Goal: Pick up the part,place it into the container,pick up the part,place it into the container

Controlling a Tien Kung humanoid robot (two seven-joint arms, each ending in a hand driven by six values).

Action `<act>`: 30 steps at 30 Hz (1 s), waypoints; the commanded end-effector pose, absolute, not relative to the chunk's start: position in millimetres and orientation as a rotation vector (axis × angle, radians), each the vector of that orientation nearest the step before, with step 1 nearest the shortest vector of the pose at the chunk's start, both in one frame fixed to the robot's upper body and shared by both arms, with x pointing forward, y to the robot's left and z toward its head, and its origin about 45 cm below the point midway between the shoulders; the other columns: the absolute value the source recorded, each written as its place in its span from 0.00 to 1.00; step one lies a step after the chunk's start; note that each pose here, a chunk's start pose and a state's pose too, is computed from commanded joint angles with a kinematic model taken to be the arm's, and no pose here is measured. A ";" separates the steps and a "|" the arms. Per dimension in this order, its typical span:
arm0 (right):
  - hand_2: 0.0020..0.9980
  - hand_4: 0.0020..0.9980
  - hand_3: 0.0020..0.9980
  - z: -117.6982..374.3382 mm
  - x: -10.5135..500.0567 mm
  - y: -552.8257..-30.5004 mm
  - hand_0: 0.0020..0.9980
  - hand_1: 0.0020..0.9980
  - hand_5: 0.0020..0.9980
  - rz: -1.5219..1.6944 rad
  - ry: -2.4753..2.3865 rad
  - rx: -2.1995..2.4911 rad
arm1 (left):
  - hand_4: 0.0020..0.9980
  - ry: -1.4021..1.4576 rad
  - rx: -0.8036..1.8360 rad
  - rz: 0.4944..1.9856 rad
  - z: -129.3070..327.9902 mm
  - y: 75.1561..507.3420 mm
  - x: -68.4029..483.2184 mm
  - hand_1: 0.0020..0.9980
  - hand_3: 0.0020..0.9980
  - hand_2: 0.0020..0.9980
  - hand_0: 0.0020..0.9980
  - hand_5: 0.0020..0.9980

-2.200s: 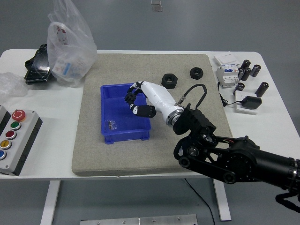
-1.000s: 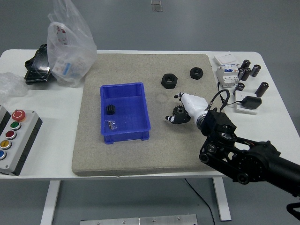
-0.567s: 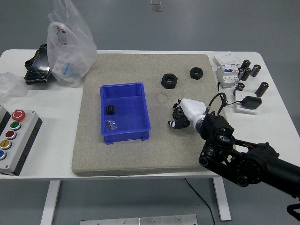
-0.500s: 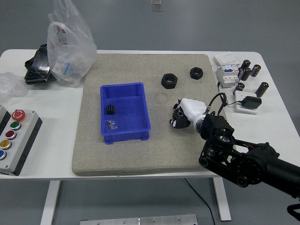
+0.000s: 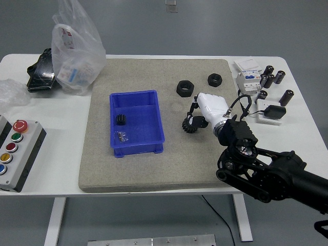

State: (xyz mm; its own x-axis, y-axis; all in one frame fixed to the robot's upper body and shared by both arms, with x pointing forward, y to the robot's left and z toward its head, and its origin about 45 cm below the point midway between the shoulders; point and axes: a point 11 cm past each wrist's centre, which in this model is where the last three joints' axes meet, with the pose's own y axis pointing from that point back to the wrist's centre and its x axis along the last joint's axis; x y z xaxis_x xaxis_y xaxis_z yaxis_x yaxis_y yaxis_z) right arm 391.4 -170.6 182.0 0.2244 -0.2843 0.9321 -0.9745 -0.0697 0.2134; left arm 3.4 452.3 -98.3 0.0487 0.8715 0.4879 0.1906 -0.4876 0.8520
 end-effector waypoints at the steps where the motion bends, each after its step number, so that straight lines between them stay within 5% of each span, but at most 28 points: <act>1: 0.30 0.12 0.35 184.7 391.8 -167.8 0.45 0.53 0.00 0.903 -1.257 1.563 | 0.92 1.071 1.740 1.480 -98.3 452.3 3.2 0.77 0.90 0.76 0.84 0.84; 10: 0.33 0.19 0.39 205.5 395.2 -152.4 0.48 0.55 0.00 0.948 -1.324 1.598 | 0.92 1.070 1.736 1.478 -98.6 451.4 4.5 0.77 0.90 0.76 0.84 0.84; 11: 0.74 0.48 0.75 206.7 396.3 -155.4 0.47 0.69 0.16 0.955 -1.309 1.588 | 0.92 1.072 1.737 1.478 -98.7 451.3 4.0 0.77 0.90 0.76 0.84 0.84; 16: 0.74 0.48 0.75 209.0 399.5 -167.1 0.47 0.69 0.16 0.952 -1.229 1.559 | 0.92 1.082 1.747 1.478 -98.4 451.6 0.3 0.77 0.90 0.76 0.84 0.84; 17: 0.86 0.72 0.94 207.1 399.4 -168.6 0.49 0.77 0.22 0.938 -1.207 1.559 | 0.92 1.082 1.747 1.478 -98.3 451.9 0.1 0.77 0.89 0.76 0.84 0.84; 30: 0.90 0.81 0.98 178.0 387.5 -175.6 0.51 0.81 0.31 0.804 -1.018 1.596 | 0.92 1.077 1.742 1.484 -98.2 452.3 1.8 0.77 0.89 0.76 0.84 0.84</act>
